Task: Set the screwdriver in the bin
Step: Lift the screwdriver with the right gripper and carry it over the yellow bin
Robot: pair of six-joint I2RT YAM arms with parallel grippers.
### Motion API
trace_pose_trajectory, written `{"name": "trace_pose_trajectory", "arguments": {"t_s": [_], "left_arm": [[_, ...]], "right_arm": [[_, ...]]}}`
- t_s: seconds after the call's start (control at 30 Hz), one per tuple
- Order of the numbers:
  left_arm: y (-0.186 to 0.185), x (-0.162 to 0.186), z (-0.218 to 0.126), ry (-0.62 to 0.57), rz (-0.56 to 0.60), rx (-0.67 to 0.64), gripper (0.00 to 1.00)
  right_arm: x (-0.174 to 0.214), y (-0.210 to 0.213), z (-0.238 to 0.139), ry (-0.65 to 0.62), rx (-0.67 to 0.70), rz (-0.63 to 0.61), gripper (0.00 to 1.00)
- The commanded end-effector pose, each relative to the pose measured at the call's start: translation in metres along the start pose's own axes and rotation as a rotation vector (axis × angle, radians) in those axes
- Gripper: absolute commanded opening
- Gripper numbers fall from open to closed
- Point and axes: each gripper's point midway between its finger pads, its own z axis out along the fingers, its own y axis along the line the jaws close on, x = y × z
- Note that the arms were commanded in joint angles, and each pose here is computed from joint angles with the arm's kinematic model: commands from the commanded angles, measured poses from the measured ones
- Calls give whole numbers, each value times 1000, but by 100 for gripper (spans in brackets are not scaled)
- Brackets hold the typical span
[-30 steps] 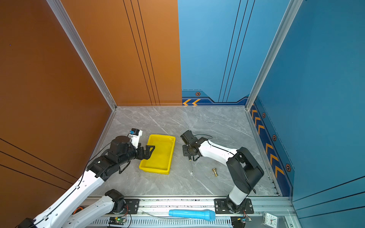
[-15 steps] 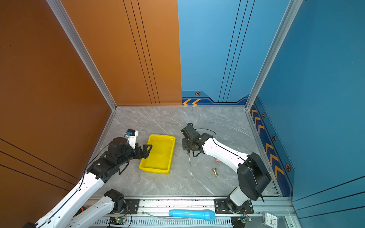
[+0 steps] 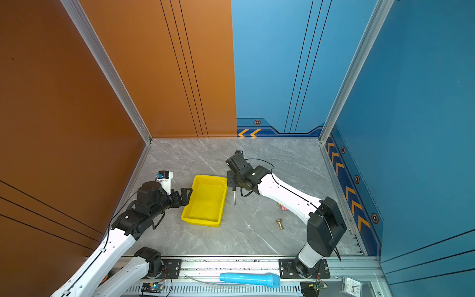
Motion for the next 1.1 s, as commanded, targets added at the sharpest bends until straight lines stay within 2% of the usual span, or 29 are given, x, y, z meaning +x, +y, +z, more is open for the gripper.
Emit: {"name": "trace_pose_trajectory", "arguments": {"t_s": [0.0,0.07,0.27,0.37,0.67,0.8,1.0,1.07], "left_arm": [[7,3,1,-11,-32,-21,98],[4,4,1,-13,-35,4,98],[-30,3,-7,-25,-27,193,98],[-39,3,-12,-28,-12,232,98],[-22,15,-25,-3,-14,149,98],[-9,20,-31,-18,-22,94,98],[-6,17,-33,-34,-20,78,98],[-6,18,-33,-32,-21,78,98]], "right_arm": [[3,19,11,44,-40,43,0],[3,32,17,66,-73,58,0],[-3,75,33,97,-163,80,0],[2,88,43,119,-177,97,0],[6,112,73,145,-190,163,0],[11,112,84,150,-176,194,0],[11,116,87,141,-177,222,0],[22,111,101,158,-146,218,0]]}}
